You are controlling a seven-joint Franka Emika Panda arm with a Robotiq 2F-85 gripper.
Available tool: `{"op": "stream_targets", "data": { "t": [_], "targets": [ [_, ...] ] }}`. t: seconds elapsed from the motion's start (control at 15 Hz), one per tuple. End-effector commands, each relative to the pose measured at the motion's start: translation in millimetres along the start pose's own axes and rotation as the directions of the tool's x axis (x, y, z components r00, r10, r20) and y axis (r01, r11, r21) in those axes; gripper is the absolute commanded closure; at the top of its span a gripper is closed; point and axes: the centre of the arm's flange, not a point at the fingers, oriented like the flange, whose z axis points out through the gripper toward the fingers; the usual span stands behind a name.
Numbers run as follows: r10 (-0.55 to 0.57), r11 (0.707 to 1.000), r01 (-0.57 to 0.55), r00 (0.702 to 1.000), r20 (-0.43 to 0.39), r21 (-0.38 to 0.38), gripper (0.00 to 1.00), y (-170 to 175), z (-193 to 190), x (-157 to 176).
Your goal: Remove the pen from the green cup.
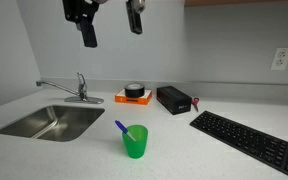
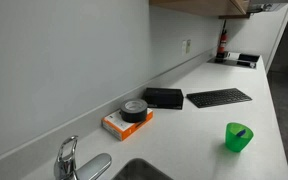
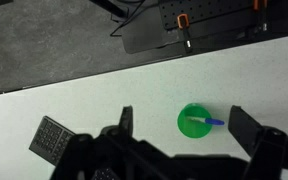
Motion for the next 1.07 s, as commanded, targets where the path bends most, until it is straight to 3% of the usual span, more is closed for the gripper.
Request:
{"op": "stream_targets", "data": {
  "t": [0.0, 0.33, 0.73, 1.0],
  "targets": [
    [0.000, 1.000, 0.000, 1.000, 0.002, 0.000, 0.00, 0, 1, 0],
    [0.003, 1.000, -0.003, 0.999, -0.034, 0.014, 0.00, -4, 6, 3],
    [0.079, 0.996, -0.074, 0.989, -0.126, 0.046, 0.00, -27, 79, 45],
    [0.063, 0.997, -0.058, 0.991, -0.120, 0.049, 0.00, -41, 108, 52]
  ]
}}
